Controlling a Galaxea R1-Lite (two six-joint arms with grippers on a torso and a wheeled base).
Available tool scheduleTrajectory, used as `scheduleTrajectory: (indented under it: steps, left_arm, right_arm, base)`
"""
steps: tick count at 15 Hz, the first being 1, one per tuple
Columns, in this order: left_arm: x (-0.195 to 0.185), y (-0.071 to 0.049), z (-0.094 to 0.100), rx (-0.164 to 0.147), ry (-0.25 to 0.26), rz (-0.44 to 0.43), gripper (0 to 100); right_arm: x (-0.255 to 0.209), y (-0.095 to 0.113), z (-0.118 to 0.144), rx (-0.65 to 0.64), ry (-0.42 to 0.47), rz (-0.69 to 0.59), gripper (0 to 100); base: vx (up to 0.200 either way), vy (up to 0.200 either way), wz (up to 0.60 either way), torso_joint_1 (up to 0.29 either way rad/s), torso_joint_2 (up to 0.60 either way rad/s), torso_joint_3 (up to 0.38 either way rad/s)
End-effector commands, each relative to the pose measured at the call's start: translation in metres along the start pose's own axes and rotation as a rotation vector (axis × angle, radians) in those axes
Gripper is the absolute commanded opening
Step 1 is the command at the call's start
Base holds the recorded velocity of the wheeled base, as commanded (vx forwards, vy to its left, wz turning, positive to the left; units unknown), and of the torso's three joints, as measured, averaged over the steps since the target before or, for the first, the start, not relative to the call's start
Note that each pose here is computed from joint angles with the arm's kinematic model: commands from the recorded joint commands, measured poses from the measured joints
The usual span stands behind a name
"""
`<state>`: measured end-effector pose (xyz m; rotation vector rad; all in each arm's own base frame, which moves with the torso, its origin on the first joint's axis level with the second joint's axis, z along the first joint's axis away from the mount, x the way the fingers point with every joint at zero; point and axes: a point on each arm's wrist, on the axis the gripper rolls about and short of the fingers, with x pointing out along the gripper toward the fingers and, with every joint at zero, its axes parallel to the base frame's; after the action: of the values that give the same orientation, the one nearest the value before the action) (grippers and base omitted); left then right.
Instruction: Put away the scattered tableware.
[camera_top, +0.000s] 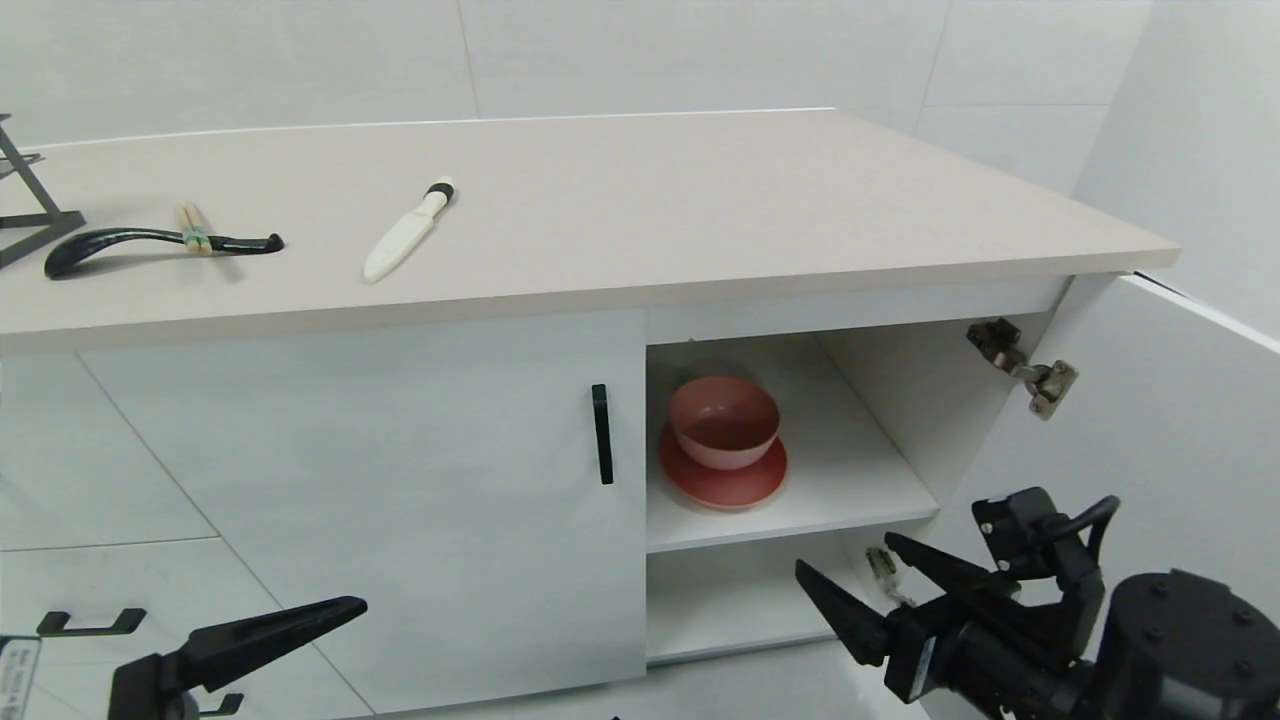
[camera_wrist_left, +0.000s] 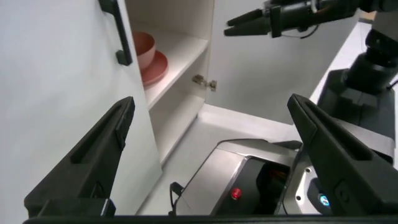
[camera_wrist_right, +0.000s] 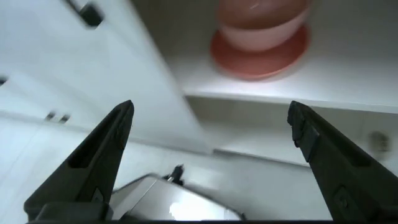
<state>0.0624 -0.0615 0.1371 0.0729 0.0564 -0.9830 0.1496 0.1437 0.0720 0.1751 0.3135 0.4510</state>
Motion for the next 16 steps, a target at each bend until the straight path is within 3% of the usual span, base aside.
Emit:
scheduleTrajectory:
  steps: [1,3,7,10,11,13,15,16]
  left_arm:
    - [-0.006,0.001,0.003,0.009,-0.037,0.028,100]
    - [-0.011,0.005,0.004,0.011,-0.054,0.096,100]
    - [-0.018,0.015,0.002,-0.002,-0.04,0.258,100]
    - [-0.038,0.011,-0.002,-0.046,-0.066,0.382,100]
    - [-0.049,0.005,-0.004,-0.077,-0.112,0.413,100]
    - [-0.061,-0.004,-0.006,-0.106,-0.171,0.46,100]
    - [-0.069,-0.01,-0.008,-0.098,-0.222,0.503,100]
    - [-0.071,-0.013,-0.008,-0.101,-0.239,0.493,100]
  right_arm:
    - [-0.01,0.003,0.007,0.0,-0.059,-0.046,100]
    - [-0.019,0.006,0.016,0.021,-0.126,-0.072,100]
    - [-0.051,0.005,0.049,0.021,-0.312,-0.022,100]
    - [-0.082,-0.004,0.056,0.007,-0.306,-0.024,100]
    - [-0.099,-0.01,0.056,-0.026,-0.302,-0.027,100]
    - [-0.121,-0.02,0.051,-0.083,-0.272,-0.038,100]
    - [-0.151,-0.039,0.033,-0.202,-0.203,-0.067,100]
    - [-0.165,-0.047,0.026,-0.235,-0.215,-0.097,100]
  base:
    - [0.0,0.0,0.0,0.0,0.0,0.0]
    - [0.0,0.0,0.0,0.0,0.0,0.0]
    - [0.0,0.0,0.0,0.0,0.0,0.0]
    - [0.0,0.0,0.0,0.0,0.0,0.0]
    - [0.0,0.0,0.0,0.0,0.0,0.0]
    - [0.0,0.0,0.0,0.0,0.0,0.0]
    - [0.0,0.0,0.0,0.0,0.0,0.0]
    - [0.0,0.0,0.0,0.0,0.0,0.0]
